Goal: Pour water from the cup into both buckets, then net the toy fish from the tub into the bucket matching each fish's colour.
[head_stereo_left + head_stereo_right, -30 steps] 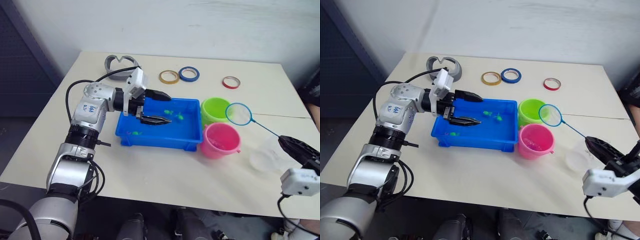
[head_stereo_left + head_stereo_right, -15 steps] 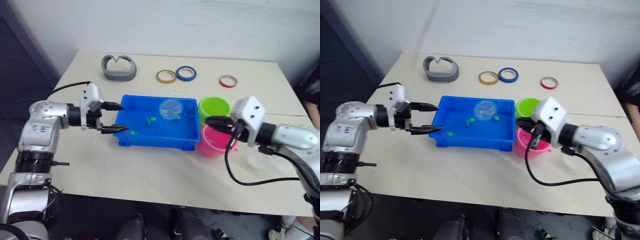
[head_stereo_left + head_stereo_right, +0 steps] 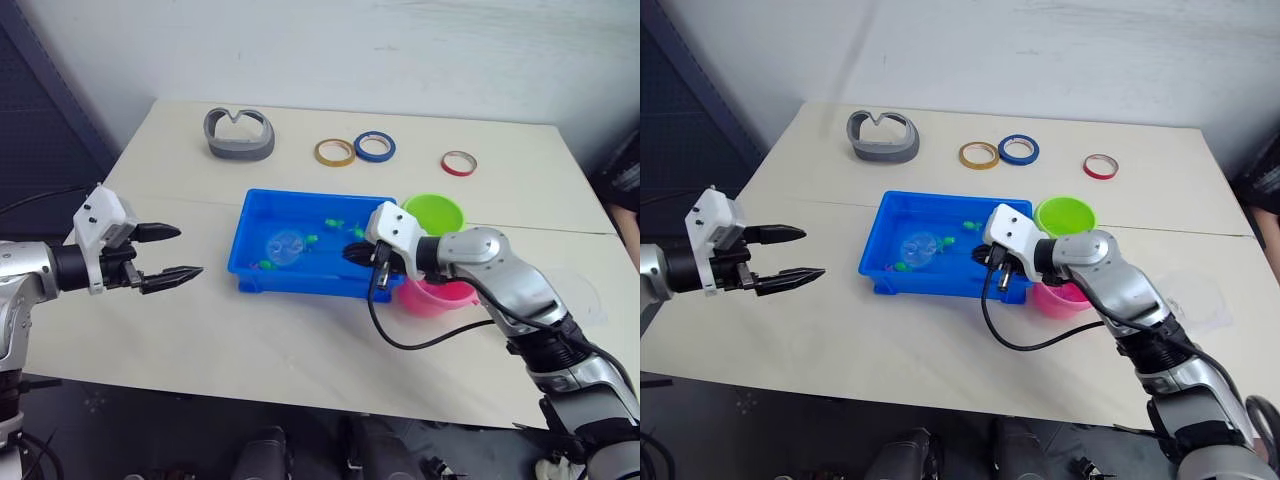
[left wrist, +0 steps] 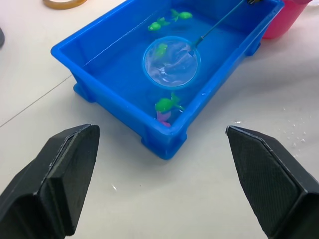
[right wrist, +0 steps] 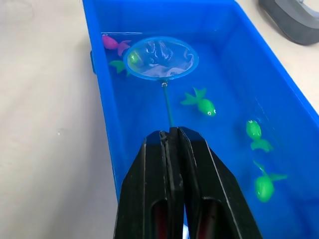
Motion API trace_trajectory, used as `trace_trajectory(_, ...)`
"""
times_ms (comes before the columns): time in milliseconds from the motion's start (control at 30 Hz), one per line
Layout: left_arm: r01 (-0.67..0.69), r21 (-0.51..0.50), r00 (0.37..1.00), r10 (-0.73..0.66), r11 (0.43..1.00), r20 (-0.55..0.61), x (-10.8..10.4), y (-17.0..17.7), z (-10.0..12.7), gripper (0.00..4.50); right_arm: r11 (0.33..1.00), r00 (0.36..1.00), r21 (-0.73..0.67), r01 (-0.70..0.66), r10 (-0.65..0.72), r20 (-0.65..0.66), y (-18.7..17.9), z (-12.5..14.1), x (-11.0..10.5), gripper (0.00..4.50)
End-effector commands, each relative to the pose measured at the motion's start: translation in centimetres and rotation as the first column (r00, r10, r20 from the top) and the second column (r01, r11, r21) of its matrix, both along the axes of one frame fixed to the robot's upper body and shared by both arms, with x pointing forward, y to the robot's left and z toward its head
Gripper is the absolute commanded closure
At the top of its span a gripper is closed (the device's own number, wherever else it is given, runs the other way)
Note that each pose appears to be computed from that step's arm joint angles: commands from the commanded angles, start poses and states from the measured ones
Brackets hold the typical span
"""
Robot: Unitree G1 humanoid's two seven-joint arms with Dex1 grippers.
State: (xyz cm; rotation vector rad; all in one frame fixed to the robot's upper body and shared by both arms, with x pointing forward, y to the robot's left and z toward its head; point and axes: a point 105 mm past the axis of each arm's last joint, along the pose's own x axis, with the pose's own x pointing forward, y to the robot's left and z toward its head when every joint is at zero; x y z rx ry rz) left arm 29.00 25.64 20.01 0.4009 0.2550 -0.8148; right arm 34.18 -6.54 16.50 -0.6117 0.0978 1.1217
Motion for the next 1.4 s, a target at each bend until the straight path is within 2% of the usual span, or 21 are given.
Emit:
trace_trajectory(33,-0.013,0.022,0.999,0.012,1.0,0.051,-0.5,0.2,1.4,0.06,0.997,0.993,-0.03,-0.066,0.069,0.096,1.0,1.1,0.1,4.5)
trace_trajectory(167,-0.016,0.018,0.998,0.015,1.0,0.055,-0.6,0.1,1.5,0.06,0.988,0.974,-0.106,-0.112,0.131,0.187,1.7,1.0,0.3,4.5)
trace_trajectory(467,-0.008,0.01,0.998,0.007,1.0,0.07,-0.2,-0.2,1.8,0.06,0.96,0.907,-0.25,-0.125,0.213,0.363,2.2,0.5,1.6,4.5)
trace_trajectory(900,0.012,0.012,0.996,-0.013,1.0,0.085,0.4,-0.6,2.2,0.06,0.947,0.878,-0.243,-0.21,0.292,0.378,3.9,0.0,0.6,4.5)
trace_trajectory(1067,0.016,0.012,0.996,-0.017,1.0,0.089,0.5,-0.6,2.2,0.06,0.927,0.836,-0.301,-0.222,0.34,0.43,4.2,0.2,0.7,4.5)
trace_trajectory(1167,0.021,0.008,0.995,-0.022,1.0,0.094,0.6,-0.8,2.3,0.06,0.901,0.785,-0.369,-0.229,0.395,0.477,4.4,0.2,0.9,4.5)
trace_trajectory(1400,0.022,0.005,0.995,-0.022,1.0,0.099,0.6,-0.9,2.3,0.06,0.887,0.761,-0.389,-0.25,0.428,0.488,4.7,-0.4,0.9,4.5)
